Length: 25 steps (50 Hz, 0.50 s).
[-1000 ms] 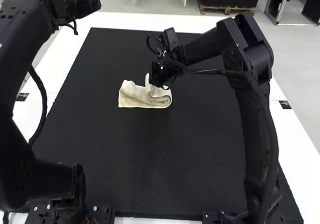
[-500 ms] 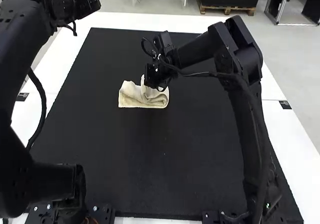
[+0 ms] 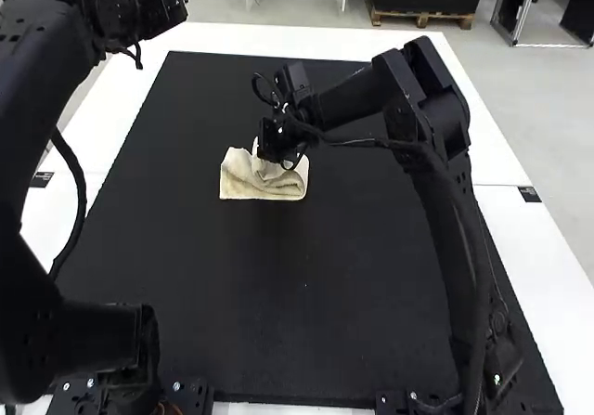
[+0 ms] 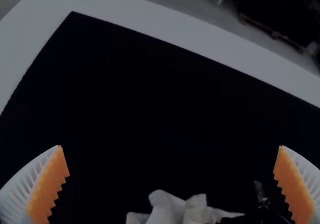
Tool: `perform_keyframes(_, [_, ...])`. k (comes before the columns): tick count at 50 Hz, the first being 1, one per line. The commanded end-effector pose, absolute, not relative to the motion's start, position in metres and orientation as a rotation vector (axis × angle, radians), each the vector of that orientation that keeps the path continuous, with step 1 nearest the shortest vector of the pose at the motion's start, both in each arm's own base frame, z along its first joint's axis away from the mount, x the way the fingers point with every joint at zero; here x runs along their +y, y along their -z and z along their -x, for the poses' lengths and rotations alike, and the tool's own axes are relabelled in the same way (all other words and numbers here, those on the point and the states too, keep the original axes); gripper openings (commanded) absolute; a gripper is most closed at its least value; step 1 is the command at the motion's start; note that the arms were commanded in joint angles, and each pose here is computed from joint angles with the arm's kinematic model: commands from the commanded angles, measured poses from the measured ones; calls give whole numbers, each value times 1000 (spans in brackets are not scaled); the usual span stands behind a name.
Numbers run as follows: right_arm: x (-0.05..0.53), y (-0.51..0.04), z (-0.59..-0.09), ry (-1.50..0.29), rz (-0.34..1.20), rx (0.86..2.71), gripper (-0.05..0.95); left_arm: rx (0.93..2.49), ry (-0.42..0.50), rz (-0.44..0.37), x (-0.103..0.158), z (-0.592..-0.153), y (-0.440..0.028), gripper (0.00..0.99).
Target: Fold the towel.
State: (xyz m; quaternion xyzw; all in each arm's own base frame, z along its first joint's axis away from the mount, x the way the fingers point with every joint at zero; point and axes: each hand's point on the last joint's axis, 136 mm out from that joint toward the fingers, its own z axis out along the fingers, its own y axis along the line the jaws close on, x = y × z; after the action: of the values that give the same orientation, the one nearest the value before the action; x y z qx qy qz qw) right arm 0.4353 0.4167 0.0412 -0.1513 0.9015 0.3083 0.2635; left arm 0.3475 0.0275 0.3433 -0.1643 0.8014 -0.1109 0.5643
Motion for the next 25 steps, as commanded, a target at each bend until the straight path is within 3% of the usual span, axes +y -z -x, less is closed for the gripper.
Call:
perform_keyframes(1, [439, -57, -434, -871, 432, 2389, -25, 1863, 274, 393, 28, -339, -350, 970])
perform_keyframes(25, [454, -54, -440, -883, 438, 2370, -25, 1878, 277, 395, 27, -339, -344, 970])
